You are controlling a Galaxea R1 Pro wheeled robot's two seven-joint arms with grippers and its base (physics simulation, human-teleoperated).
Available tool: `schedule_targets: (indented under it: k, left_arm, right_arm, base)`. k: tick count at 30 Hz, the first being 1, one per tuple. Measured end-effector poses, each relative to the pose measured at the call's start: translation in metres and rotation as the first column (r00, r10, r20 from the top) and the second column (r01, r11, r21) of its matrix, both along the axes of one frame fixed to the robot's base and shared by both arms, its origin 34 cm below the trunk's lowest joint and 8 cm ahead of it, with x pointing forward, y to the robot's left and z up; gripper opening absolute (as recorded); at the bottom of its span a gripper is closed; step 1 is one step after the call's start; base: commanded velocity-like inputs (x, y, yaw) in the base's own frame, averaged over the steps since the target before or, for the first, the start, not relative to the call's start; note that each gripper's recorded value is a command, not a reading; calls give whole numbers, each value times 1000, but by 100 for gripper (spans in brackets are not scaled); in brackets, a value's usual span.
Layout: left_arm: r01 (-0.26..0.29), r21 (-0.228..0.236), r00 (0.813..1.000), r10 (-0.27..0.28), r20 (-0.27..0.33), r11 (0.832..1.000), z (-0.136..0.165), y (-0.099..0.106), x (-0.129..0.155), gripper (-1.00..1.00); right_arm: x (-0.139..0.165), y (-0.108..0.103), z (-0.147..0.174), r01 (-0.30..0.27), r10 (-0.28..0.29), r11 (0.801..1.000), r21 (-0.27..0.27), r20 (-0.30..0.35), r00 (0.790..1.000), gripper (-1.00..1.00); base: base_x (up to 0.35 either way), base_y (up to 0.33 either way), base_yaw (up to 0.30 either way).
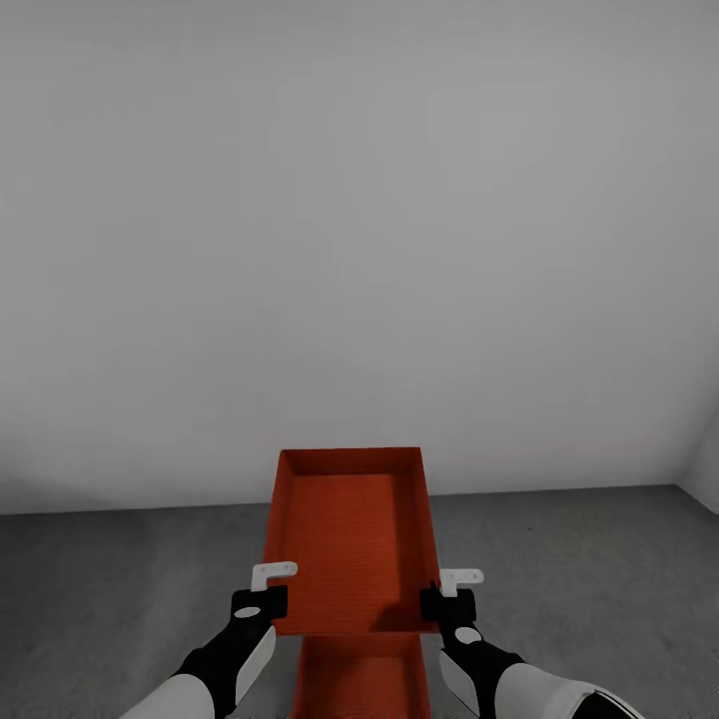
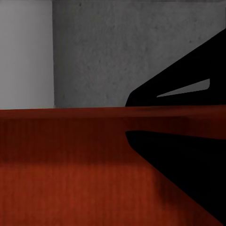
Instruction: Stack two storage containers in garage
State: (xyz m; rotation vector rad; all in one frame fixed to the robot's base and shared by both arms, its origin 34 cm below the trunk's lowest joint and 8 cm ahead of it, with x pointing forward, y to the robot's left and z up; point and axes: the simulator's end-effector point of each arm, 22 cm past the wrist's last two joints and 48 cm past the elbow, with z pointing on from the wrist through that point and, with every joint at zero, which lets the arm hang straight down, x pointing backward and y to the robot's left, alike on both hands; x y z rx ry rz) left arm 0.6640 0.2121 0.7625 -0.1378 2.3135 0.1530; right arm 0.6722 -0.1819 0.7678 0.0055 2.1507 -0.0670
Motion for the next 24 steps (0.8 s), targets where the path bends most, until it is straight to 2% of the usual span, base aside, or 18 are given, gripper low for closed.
schedule_targets:
  k: [24]
  left_arm:
    - [-1,0,999,1,-39,1000,-21,0,-8,-100]
  right_arm:
    - [-7,0,-21,-1,1,1000,-1,-39,999,-100]
  base:
    - [0,-5,0]
